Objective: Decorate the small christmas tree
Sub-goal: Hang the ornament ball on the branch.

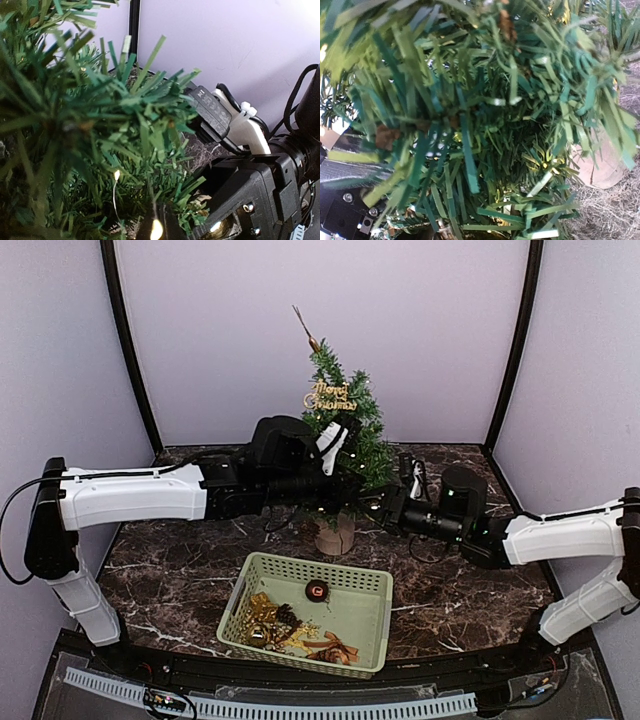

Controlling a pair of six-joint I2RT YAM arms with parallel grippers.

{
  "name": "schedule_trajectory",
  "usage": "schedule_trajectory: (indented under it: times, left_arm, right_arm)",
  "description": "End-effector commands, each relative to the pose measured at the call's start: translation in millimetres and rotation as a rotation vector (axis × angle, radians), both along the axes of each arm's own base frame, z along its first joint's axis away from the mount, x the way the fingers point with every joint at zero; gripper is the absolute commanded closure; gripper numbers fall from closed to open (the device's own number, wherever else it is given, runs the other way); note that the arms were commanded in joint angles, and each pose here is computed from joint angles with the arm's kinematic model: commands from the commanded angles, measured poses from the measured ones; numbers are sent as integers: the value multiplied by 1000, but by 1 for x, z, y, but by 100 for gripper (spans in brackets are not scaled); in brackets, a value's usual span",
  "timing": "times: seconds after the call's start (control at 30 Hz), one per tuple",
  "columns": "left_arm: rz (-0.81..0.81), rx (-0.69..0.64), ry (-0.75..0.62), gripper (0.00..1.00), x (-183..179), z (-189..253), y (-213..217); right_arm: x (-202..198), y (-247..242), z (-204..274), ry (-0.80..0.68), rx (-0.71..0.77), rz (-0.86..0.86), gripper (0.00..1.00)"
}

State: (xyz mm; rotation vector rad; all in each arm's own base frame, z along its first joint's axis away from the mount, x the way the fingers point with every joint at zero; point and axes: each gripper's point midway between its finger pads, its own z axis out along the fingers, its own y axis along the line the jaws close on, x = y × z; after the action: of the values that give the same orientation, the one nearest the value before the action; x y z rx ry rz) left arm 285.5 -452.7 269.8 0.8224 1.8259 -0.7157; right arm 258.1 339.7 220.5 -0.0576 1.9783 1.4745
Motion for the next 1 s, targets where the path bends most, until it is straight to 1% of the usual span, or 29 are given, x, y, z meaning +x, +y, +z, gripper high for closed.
schedule_trajectory:
  times: [0.0,0.3,0.43,0.47,0.53,0.63,0.77,0.87,0.97]
  left_arm:
    - [13,-5,-17,93,0,11,6]
    - [0,-27,-19,82,-6,18,8]
    - [-12,-63,-23,72,-11,27,11]
    - [-13,-63,-20,69,-12,25,13]
    - [-12,-76,-21,65,-14,29,16]
    - [-14,-89,-26,61,-17,35,20]
    - [-41,-108,-25,58,-24,41,22]
    - [-93,-122,-22,56,-34,43,20]
    - [-145,-153,-32,52,-44,53,21]
  right_arm:
    - [-1,-8,7,-28,11,-14,49]
    - [-6,-16,9,-40,-8,-23,34]
    - [-7,-21,10,-46,-19,-36,26]
    - [-7,-22,9,-46,-24,-41,24]
    - [-8,-25,10,-50,-28,-48,21]
    - [-9,-28,11,-55,-33,-54,18]
    - [-10,-30,13,-64,-35,-59,15]
    - [-11,-32,14,-70,-37,-62,14]
    - [-12,-35,15,-77,-44,-69,12]
